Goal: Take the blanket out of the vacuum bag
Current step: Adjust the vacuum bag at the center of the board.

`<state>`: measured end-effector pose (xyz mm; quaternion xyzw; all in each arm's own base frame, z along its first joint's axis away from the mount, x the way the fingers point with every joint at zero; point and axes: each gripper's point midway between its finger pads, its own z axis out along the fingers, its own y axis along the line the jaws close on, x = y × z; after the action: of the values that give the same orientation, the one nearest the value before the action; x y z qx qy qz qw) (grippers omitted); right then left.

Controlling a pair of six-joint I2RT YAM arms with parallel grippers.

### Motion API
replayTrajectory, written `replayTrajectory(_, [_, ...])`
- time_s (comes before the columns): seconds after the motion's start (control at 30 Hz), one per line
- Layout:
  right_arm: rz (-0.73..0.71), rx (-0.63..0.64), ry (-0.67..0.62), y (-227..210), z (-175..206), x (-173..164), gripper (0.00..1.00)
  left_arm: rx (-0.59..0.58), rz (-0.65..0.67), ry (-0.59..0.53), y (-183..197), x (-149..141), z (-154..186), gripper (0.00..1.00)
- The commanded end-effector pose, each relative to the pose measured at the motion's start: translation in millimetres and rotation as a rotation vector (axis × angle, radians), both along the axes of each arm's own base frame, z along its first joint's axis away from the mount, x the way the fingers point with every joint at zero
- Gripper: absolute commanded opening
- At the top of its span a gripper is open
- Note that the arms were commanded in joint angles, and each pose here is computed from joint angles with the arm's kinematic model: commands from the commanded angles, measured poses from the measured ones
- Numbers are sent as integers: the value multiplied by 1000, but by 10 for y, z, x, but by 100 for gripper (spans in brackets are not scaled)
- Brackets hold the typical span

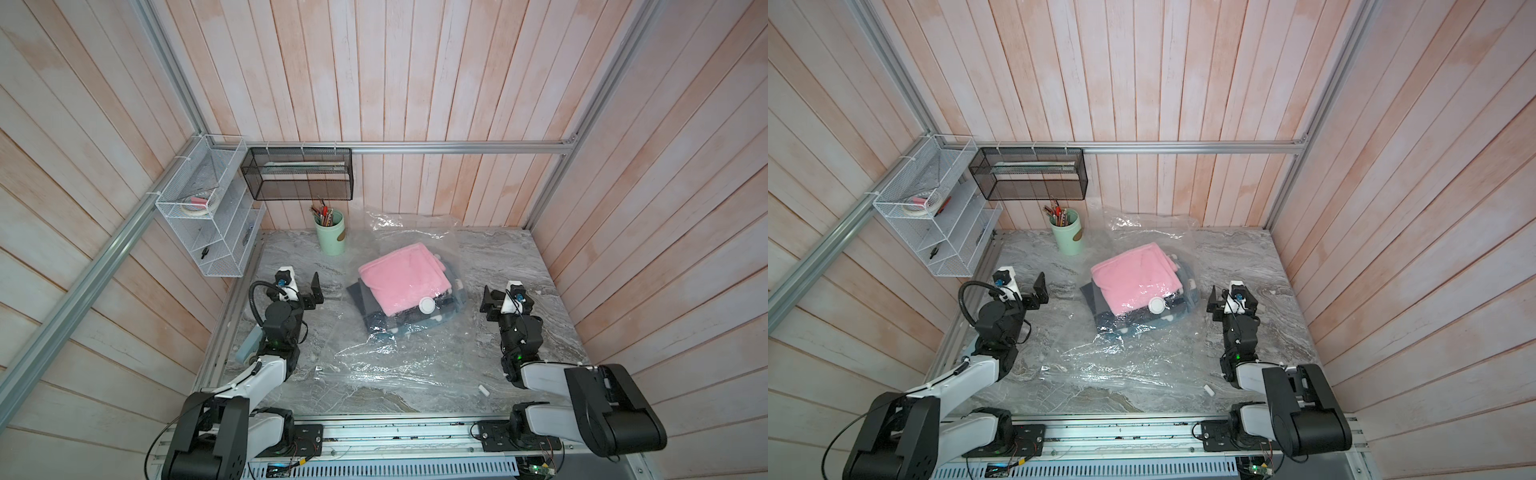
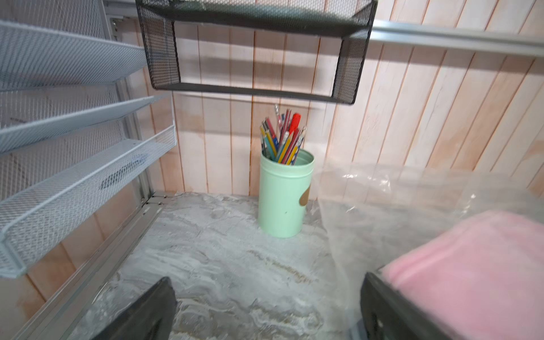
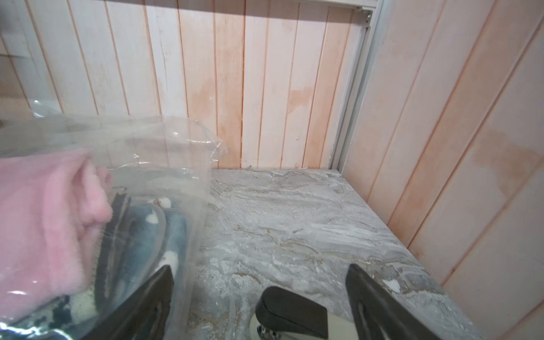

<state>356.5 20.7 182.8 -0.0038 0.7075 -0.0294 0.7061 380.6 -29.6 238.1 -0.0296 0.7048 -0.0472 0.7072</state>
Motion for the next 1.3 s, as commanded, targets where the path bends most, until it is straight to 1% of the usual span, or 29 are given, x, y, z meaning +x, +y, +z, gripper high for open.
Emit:
replayTrajectory(0.0, [85, 27, 154, 215, 11, 127, 91, -162, -108, 259, -242, 108, -251, 100])
replayTrajectory(0.07, [136, 85, 165, 320, 153, 171, 91, -223, -224, 346, -481, 186, -347, 100])
replayTrajectory(0.17, [200, 136, 178, 450, 263, 234, 91, -311, -321, 418, -693, 260, -501, 100])
replayTrajectory(0.27, [264, 193, 212, 583, 210, 292, 91, -373, -400, 459, -858, 320, -650, 100])
replayTrajectory(0.37, [313, 268, 279, 706, 49, 379, 91, -411, -481, 486, -1004, 388, -743, 100])
replayTrajectory(0.43, [344, 323, 322, 791, -56, 437, 90, -433, -511, 496, -1063, 446, -814, 100])
replayTrajectory(0.57, [360, 401, 370, 866, -222, 525, 87, -445, -523, 513, -1113, 563, -932, 100])
replayTrajectory(0.7, [353, 424, 406, 882, -403, 534, 87, -446, -504, 528, -1120, 676, -1049, 100])
replayTrajectory(0.83, [386, 464, 425, 946, -511, 503, 86, -448, -535, 540, -1221, 752, -1163, 100])
replayTrajectory(0.97, [419, 496, 440, 1011, -594, 505, 85, -453, -560, 544, -1349, 843, -1205, 100])
replayTrajectory(1.17, [487, 537, 473, 1150, -701, 515, 83, -434, -598, 577, -1624, 864, -1303, 99])
replayTrajectory(1.27, [515, 557, 493, 1216, -763, 515, 77, -432, -610, 599, -1728, 837, -1359, 95])
